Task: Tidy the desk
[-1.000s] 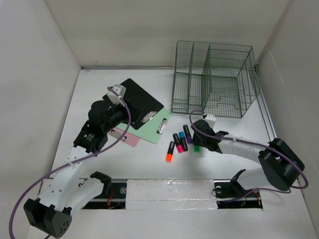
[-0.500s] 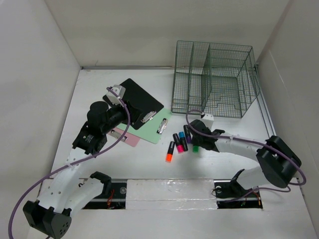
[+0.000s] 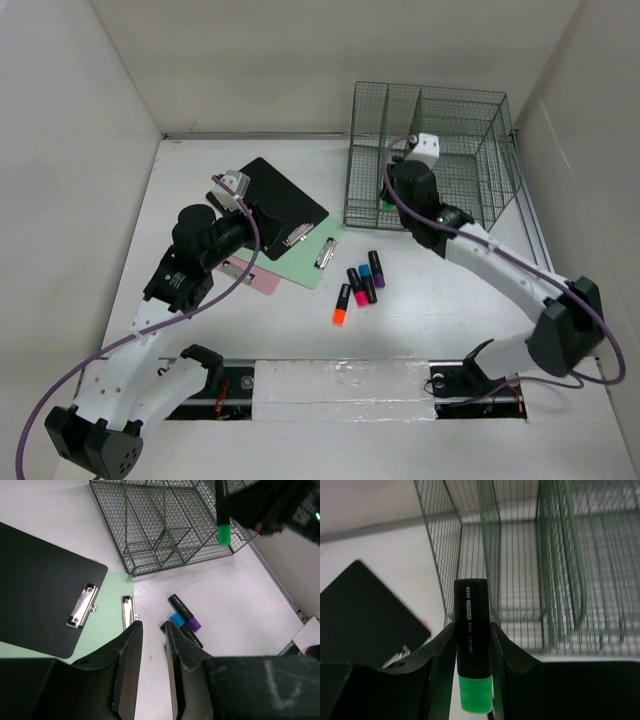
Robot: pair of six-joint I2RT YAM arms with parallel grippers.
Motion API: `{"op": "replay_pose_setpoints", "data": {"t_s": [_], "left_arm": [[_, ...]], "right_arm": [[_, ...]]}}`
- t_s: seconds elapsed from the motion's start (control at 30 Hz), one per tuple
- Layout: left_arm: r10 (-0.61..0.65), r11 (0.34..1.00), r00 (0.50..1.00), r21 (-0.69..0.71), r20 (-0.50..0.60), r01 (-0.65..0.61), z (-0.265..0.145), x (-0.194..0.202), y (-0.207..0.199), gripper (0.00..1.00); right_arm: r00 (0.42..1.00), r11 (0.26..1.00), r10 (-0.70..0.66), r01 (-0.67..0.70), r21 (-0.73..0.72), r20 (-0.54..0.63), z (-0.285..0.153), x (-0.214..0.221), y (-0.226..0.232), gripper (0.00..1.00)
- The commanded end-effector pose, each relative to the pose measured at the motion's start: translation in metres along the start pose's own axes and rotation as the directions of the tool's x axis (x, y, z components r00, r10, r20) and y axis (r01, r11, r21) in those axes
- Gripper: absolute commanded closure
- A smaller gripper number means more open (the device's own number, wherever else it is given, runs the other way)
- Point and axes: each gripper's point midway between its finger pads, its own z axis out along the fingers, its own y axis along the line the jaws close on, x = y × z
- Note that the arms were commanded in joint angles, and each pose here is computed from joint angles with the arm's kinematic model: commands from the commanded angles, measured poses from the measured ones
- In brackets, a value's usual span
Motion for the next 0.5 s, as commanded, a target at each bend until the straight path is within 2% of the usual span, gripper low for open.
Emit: {"op": "replay_pose_setpoints", "data": {"t_s": [0.0, 0.07, 0.13, 0.17, 0.23, 0.47], "left_arm": [[0.037, 0.999, 0.996, 0.029, 0.081, -0.039, -0.008, -0.026, -0.012, 0.78], [0.040, 0.999, 0.995, 0.034, 0.087, -0.043, -0.010, -0.027, -0.014, 0.78], [0.041, 0.999, 0.994, 0.024, 0.096, -0.044, -0.011, -0.028, -0.012, 0.78], [0.041, 0.999, 0.994, 0.023, 0.097, -0.044, -0.011, -0.029, -0.012, 0.78], [0.042, 0.999, 0.995, 0.026, 0.093, -0.045, -0.012, -0.027, -0.013, 0.78], [0.043, 0.998, 0.994, 0.042, 0.096, -0.047, -0.012, -0.028, -0.016, 0.78]], "right_arm": [[0.989, 0.995, -0.101, 0.101, 0.002, 0.112, 0.037, -0.058, 0.007, 0.94], [0.981, 0.986, -0.165, 0.162, 0.042, 0.099, 0.064, -0.056, 0.004, 0.94], [0.977, 0.985, -0.167, 0.160, 0.063, 0.132, 0.079, -0.084, -0.001, 0.94], [0.977, 0.980, -0.191, 0.184, 0.076, 0.095, 0.094, -0.074, -0.004, 0.94], [0.972, 0.976, -0.205, 0.194, 0.104, 0.117, 0.104, -0.089, -0.009, 0.94], [0.962, 0.962, -0.245, 0.226, 0.155, 0.122, 0.140, -0.094, -0.021, 0.94]]}}
